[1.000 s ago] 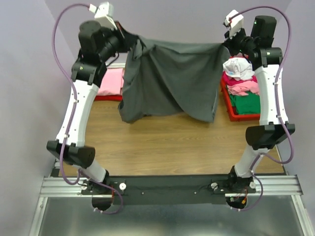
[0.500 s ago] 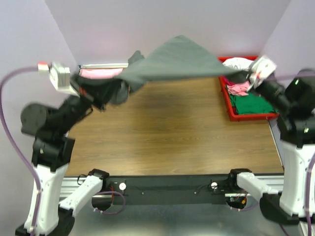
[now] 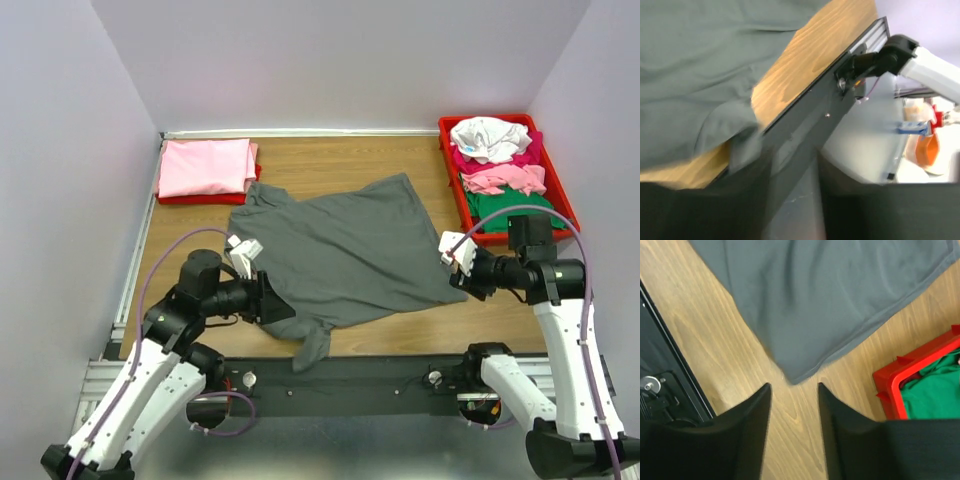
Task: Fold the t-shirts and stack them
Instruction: Flatten the tshirt out
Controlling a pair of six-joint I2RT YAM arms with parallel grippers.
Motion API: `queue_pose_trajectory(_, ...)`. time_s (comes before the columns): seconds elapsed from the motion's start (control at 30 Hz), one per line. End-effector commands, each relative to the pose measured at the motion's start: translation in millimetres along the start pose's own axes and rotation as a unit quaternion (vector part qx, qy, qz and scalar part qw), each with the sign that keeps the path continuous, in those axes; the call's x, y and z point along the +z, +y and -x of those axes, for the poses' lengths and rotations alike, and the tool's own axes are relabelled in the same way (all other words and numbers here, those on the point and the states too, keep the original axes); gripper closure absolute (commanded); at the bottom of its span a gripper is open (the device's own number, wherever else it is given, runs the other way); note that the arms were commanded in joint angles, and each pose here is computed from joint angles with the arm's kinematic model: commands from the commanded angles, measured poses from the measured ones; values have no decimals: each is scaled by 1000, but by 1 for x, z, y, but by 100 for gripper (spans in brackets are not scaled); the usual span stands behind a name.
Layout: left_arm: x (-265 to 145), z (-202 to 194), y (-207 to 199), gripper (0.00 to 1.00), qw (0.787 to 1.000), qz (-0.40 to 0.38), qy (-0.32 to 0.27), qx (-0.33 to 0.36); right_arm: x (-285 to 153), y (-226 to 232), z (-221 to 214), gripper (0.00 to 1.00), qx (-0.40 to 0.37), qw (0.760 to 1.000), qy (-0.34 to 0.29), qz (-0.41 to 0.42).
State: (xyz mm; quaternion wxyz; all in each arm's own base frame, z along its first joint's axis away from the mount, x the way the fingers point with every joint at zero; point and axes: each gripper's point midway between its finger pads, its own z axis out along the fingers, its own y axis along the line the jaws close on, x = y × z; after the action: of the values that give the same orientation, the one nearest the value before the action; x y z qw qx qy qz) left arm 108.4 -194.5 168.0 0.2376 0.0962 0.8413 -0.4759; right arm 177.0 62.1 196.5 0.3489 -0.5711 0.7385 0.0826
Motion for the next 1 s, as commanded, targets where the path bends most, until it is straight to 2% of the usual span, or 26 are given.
queue_pose_trajectory(0.0, -31, 17, -41, 42, 998, -18, -22, 58, -4, 1, 9, 42, 0, 1000, -16, 7)
queue_pose_trajectory(0.07, -34, 29, -36, 38, 996, 16, -37, 76, 2, -6, 15, 40, 21, 999, -26, 14)
queue_pose_trajectory(0.13, -35, 42, -35, 38, 995, 35, -48, 81, 11, -26, 19, 34, 40, 998, -37, -9)
queue_pose_trajectory(0.2, -33, 71, -18, 38, 986, 94, -103, 91, 35, -47, 18, 32, 101, 994, -46, -13)
queue_pose_trajectory(0.23, -31, 71, -15, 38, 987, 96, -99, 86, 44, -52, 17, 33, 122, 991, -49, -10)
queue_pose_trajectory(0.27, -32, 92, -7, 38, 977, 125, -143, 92, 66, -57, 8, 34, 159, 987, -36, 18)
queue_pose_trajectory(0.3, -31, 104, 0, 38, 972, 144, -162, 94, 73, -68, 14, 36, 184, 982, -46, 19)
queue_pose_trajectory(0.33, -32, 126, 7, 35, 958, 169, -207, 101, 84, -74, 12, 39, 207, 977, -42, 29)
queue_pose_trajectory(0.4, -31, 151, 17, 32, 944, 196, -238, 119, 107, -94, 10, 39, 254, 966, -39, 39)
queue_pose_trajectory(0.43, -36, 175, 18, 27, 927, 210, -279, 133, 114, -101, 10, 39, 263, 963, -39, 39)
queue_pose_trajectory(0.5, -41, 210, 35, 23, 906, 248, -306, 153, 134, -121, 5, 39, 293, 955, -32, 34)
queue_pose_trajectory(0.57, -42, 227, 53, 23, 901, 268, -300, 162, 149, -132, -3, 39, 308, 950, -18, 35)
queue_pose_trajectory(0.6, -36, 233, 75, 23, 903, 291, -281, 148, 165, -137, -19, 39, 327, 945, 10, 29)
queue_pose_trajectory(0.67, -44, 246, 95, 24, 897, 314, -279, 138, 178, -148, -31, 39, 335, 941, 30, 20)
queue_pose_trajectory(0.83, -26, 225, 130, 28, 913, 314, -236, 111, 207, -156, -72, 42, 363, 927, 94, -12)
queue_pose_trajectory(0.97, -25, 205, 134, 28, 918, 310, -228, 99, 217, -150, -92, 42, 366, 922, 123, -12)
